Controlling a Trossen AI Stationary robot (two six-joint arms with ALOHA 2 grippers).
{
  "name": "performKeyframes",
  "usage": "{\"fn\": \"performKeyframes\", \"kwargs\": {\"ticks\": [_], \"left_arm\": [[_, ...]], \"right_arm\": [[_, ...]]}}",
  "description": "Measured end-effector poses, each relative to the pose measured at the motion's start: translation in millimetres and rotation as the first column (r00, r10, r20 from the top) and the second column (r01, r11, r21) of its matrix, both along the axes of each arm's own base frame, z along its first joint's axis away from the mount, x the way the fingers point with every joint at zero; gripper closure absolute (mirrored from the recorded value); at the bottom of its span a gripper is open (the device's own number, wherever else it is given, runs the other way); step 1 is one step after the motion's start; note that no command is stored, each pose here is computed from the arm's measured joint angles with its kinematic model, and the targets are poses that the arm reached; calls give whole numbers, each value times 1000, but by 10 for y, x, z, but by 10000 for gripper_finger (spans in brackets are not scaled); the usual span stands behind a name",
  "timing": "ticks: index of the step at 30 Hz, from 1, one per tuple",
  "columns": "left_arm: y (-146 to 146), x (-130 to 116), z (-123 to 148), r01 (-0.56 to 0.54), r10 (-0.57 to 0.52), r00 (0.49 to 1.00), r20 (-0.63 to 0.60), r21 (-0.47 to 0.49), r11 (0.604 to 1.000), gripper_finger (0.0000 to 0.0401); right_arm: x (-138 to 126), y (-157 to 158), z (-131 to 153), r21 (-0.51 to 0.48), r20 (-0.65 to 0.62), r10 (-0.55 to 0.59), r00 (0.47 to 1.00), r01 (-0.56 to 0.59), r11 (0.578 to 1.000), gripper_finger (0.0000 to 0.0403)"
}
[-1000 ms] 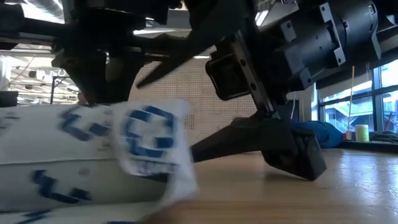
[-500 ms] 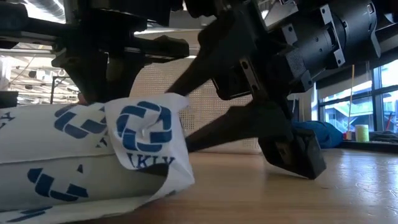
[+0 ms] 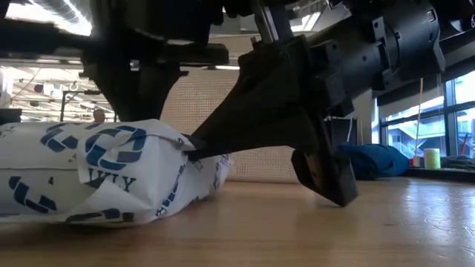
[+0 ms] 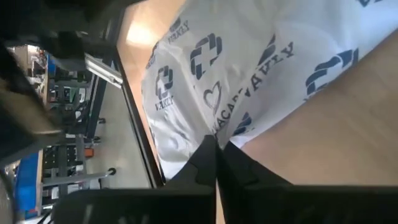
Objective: Pick & place medical supplies in basket/bin
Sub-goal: Put the white mailer bag into the white basket
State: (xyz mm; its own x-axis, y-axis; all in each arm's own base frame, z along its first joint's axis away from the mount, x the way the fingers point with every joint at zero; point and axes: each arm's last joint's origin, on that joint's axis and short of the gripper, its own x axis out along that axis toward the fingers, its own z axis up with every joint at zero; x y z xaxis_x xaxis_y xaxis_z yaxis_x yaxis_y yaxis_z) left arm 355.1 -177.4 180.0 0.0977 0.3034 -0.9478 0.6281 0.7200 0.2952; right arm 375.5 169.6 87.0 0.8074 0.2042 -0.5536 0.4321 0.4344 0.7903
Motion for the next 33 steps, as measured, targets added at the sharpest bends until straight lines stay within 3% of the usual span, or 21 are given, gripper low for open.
{"fn": "performKeyframes", "kwargs": {"ticks": [7, 17, 23, 28, 33], "left_arm": [[63, 18, 194, -22, 23, 1000, 13, -48, 999, 382], [215, -121, 874, -91, 116, 961, 251, -108, 990, 382], [368, -346, 1354, -186, 235, 880, 411, -157, 970, 382], [519, -622, 1777, -251, 342, 770, 538, -237, 938, 382], [667, -898, 2106, -287, 430, 655, 622, -322, 902, 382]], "right_arm": [[-2, 4, 0, -6, 1, 21, 1000, -21, 1000, 402], [-13, -22, 119, -40, 19, 48, 999, -47, 998, 403], [-42, -32, 228, -92, 27, 85, 996, -82, 992, 403], [-49, -42, 500, -132, 103, 123, 987, -109, 985, 403], [-75, -112, 644, -168, 95, 127, 987, -110, 980, 403]]}}
